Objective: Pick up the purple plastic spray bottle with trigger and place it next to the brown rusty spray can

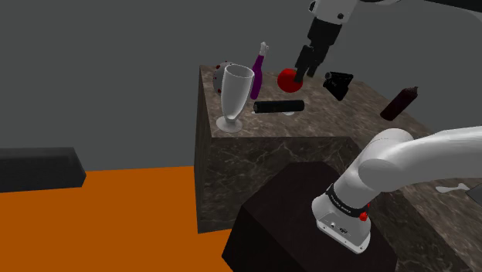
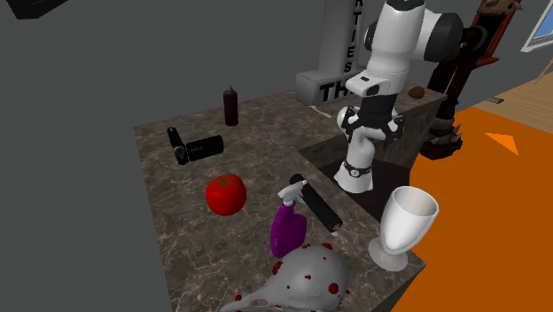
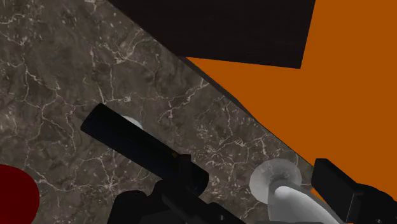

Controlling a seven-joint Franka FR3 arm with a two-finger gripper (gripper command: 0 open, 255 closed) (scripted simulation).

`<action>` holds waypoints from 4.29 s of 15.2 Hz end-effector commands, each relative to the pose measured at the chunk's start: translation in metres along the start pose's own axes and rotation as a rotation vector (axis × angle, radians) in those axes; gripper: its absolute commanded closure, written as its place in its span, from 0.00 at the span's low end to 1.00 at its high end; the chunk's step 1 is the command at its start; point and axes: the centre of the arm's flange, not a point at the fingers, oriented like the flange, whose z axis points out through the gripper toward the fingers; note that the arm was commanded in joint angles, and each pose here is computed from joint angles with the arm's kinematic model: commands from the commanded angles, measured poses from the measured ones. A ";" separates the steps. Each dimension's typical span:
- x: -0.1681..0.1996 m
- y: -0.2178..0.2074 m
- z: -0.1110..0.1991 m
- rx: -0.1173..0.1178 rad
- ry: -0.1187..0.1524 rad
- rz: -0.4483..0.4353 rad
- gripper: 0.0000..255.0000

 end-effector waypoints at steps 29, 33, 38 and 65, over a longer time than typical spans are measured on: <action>0.164 0.085 0.138 -0.127 0.315 0.240 0.00; 0.164 0.085 0.138 -0.127 0.315 0.240 0.00; 0.164 0.085 0.138 -0.127 0.315 0.240 1.00; 0.163 0.084 0.033 -0.127 0.315 0.240 1.00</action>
